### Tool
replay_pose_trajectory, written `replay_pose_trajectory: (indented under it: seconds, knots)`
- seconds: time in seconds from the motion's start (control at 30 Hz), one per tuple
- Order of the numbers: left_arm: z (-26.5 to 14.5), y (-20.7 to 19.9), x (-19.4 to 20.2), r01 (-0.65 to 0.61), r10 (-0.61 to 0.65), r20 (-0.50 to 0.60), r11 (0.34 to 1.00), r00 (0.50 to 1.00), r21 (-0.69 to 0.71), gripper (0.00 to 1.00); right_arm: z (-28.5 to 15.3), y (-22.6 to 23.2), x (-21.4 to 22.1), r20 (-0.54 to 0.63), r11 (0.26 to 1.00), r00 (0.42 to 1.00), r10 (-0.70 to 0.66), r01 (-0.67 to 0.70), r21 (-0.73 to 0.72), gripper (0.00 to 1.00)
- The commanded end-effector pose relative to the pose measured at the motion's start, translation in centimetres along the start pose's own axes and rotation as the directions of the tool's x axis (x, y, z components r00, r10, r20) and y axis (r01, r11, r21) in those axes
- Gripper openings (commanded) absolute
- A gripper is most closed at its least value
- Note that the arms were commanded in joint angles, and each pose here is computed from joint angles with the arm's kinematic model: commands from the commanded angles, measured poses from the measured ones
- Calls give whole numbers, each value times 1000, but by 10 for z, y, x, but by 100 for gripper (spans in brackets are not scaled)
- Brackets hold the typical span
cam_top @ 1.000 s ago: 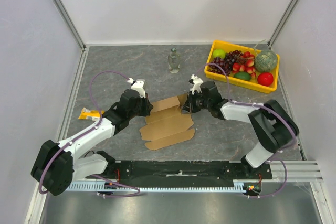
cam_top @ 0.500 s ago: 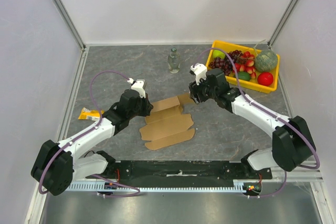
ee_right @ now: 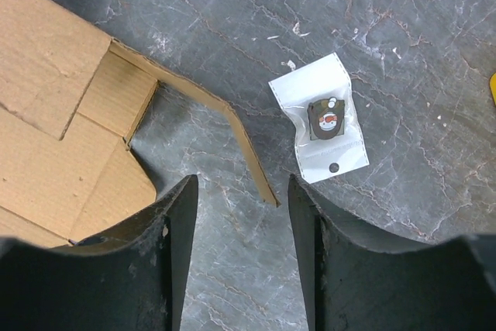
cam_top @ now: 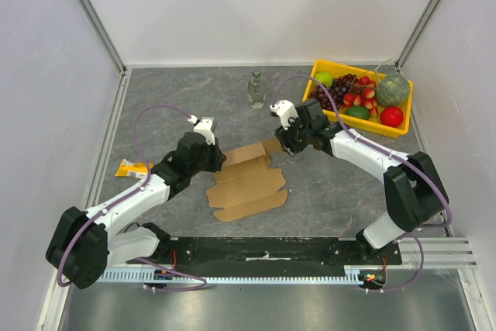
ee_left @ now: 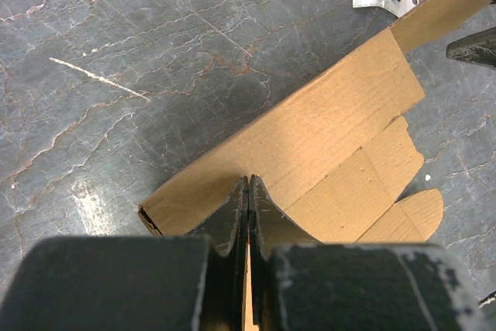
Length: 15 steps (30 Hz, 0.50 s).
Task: Fold the paper box
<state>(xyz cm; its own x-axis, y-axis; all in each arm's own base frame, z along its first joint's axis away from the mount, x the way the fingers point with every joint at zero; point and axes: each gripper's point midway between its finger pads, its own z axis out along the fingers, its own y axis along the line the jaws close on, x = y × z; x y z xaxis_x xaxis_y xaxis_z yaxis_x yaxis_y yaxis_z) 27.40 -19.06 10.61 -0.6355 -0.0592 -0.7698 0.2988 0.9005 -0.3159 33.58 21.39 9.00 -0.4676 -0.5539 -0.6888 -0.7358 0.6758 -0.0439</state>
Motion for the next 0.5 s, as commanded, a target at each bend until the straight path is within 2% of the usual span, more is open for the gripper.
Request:
replay_pose_trajectory:
  seconds: [0.0, 0.2, 0.47]
  knots:
    - [-1, -1, 0, 17, -17, -9, 1000, 1000, -6, 2, 0, -9, -22, 39, 999, 999, -38, 37, 18, 56]
    - [-1, -3, -1, 19, -19, -7, 1000, 1000, -2, 2, 6, -14, -25, 40, 999, 999, -32, 31, 28, 52]
    - [-1, -2, -1, 16, -16, -7, 1000, 1000, -2, 2, 10, -5, -23, 42, 1000, 999, -11, 12, -27, 44]
